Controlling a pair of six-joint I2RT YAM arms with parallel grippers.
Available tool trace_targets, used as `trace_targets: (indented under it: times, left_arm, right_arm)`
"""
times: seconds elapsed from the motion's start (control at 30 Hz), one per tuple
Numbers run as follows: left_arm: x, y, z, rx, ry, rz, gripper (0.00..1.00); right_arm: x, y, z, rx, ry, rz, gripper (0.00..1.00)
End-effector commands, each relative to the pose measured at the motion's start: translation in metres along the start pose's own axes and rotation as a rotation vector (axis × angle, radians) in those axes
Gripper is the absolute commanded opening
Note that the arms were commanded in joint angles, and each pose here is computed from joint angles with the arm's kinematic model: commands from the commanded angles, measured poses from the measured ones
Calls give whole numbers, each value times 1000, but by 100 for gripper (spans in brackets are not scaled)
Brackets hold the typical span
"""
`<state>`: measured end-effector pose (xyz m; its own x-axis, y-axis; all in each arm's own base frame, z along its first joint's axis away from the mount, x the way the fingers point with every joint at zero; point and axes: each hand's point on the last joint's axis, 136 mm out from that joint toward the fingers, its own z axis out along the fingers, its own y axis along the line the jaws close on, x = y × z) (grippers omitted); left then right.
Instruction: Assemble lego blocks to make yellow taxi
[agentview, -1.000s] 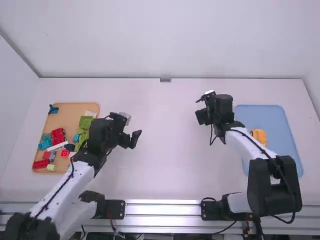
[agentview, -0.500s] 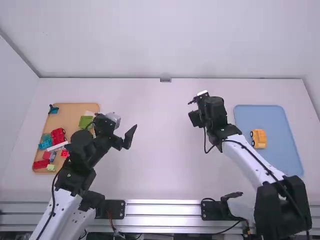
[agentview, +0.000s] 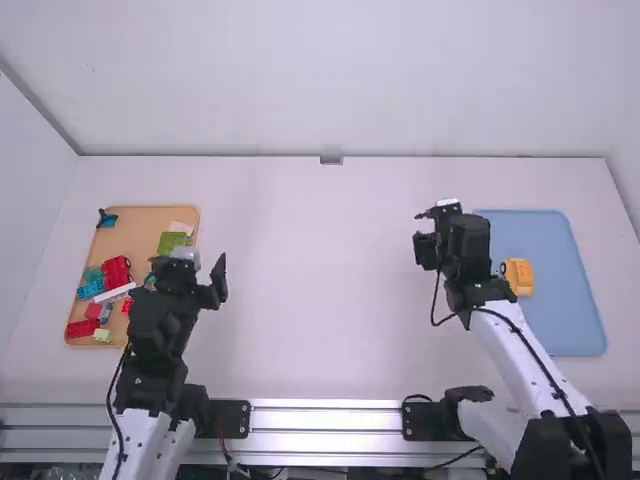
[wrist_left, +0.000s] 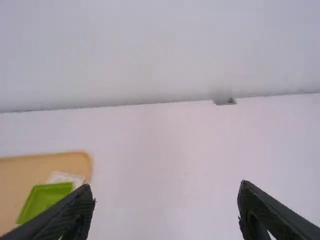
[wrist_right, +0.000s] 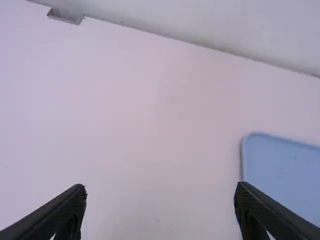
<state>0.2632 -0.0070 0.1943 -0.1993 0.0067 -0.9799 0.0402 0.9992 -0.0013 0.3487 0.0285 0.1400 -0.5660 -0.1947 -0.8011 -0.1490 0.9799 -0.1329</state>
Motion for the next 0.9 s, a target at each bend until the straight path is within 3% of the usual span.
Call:
trace_targets:
  times: [0.0,0.1,0.3,0.47,0.87]
  left_arm:
    - [14,7,-2,-40,-4,-7,68]
    - [31,7,-3,-40,-4,-7,61]
    - [66,6,-2,-40,-4,-7,48]
    - [49,6,-8,-40,-96,-5,36]
    - [49,6,-8,-40,-96,-5,16]
  right_arm:
    - [10,-6,-8,-13,-14,117,71]
    - [27,-20,-15,29,-10,196,66]
    - [58,-14,-26,29,-10,196,53]
    - [90,-7,-32,29,-10,196,40]
    - [153,6,-33,30,-18,195,14]
